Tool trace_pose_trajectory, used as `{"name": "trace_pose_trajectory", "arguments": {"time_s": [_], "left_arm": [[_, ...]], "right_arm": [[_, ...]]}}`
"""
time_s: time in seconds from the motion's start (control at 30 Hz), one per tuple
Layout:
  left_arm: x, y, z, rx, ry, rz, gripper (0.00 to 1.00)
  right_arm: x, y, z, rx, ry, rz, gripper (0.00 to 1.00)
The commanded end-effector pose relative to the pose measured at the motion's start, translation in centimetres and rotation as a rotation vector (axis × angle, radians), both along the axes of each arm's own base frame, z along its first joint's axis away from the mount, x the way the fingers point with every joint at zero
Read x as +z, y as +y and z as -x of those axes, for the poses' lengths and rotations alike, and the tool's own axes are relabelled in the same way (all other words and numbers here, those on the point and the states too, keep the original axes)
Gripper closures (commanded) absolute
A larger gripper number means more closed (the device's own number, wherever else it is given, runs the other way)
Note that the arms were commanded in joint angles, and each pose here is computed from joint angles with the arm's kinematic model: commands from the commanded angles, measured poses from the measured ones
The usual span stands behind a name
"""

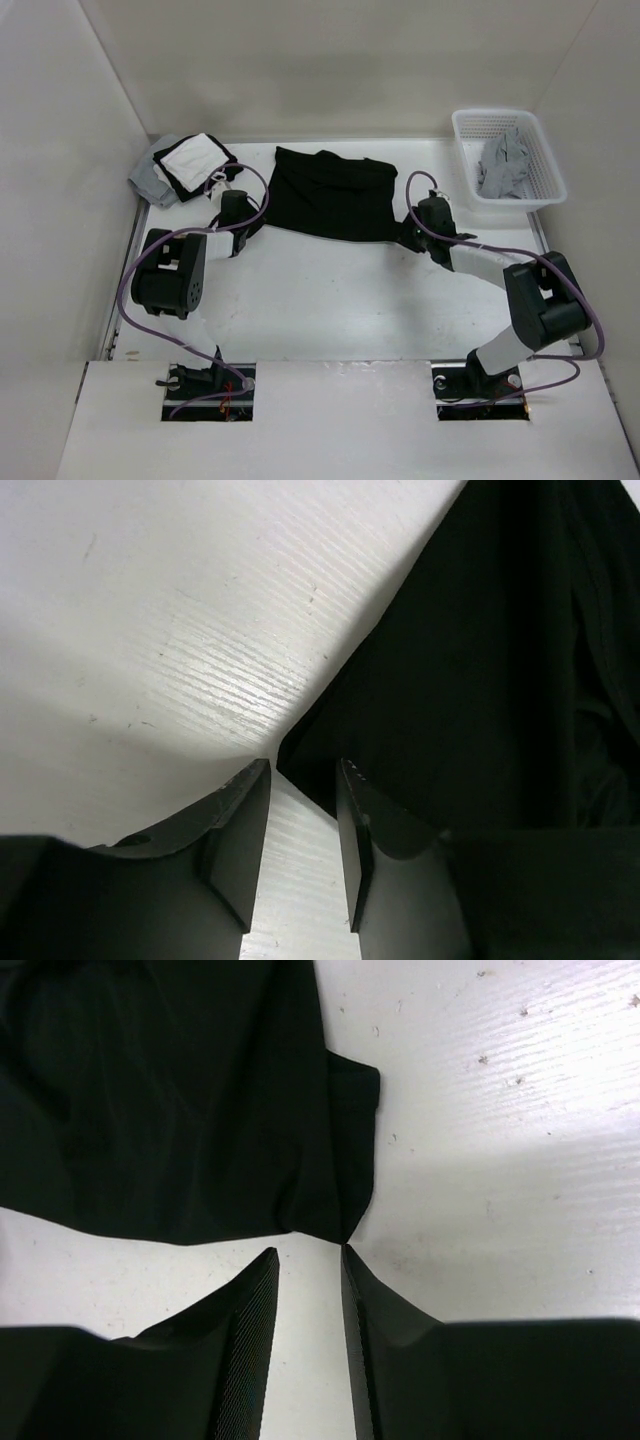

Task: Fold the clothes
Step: Fold the tank top

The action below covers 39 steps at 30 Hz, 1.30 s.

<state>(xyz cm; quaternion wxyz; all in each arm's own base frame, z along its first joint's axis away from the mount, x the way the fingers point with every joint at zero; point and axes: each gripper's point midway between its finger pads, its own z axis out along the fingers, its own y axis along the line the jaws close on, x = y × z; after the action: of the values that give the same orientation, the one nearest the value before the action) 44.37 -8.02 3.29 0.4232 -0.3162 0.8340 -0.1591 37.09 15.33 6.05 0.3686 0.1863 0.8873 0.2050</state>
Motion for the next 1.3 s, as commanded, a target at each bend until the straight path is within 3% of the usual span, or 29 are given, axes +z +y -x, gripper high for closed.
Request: {"name": "trace_pose_trajectory", "arguments": {"time_s": [0.0,0.2,0.3,0.43,0.53,0.63,0.7,0.97,1.27], "left_arm": [[1.1,-0.4,-1.2,-0.009,-0.046,0.024,0.72],[1.0,-0.1,-1.6,0.019,-0.045,0.041,0.89],[1.1,0.0,-1.3,0.030,-0.046,0.043,0.92],[1.2,0.0,-1.1,0.036,-0.060,0.048,0.95],[1.4,-0.1,-1.0,0.033,-0.066,0.056,0.97],[1.6,-0.1,-1.0,0.034,-0.071,0.065,0.97],[1.6,-0.1,-1.0,0.036,-0.071,0.065,0.97],[1.6,0.5,-0.4,0.066,-0.075,0.080,1.00],[1.7,2.6,4.0,0.139,-0.076,0.125,1.00]], "right_arm": [[0.9,0.5,-1.8,-0.003,-0.054,-0.029,0.65],[-0.5,0.7,-2.2,-0.004,-0.020,-0.036,0.71],[-0.9,0.5,-2.7,-0.018,-0.013,-0.037,0.81],[-0.8,0.0,-3.6,-0.050,-0.038,-0.045,0.85],[-0.3,-0.1,-3.7,-0.054,-0.051,-0.045,0.80],[0.2,0.0,-3.2,-0.042,-0.064,-0.042,0.63],[0.2,-0.1,-3.1,-0.042,-0.064,-0.041,0.63],[-0.9,-0.8,-3.3,-0.078,-0.025,-0.035,0.97],[-1.5,-2.9,3.4,-0.115,0.035,-0.030,0.99]]}}
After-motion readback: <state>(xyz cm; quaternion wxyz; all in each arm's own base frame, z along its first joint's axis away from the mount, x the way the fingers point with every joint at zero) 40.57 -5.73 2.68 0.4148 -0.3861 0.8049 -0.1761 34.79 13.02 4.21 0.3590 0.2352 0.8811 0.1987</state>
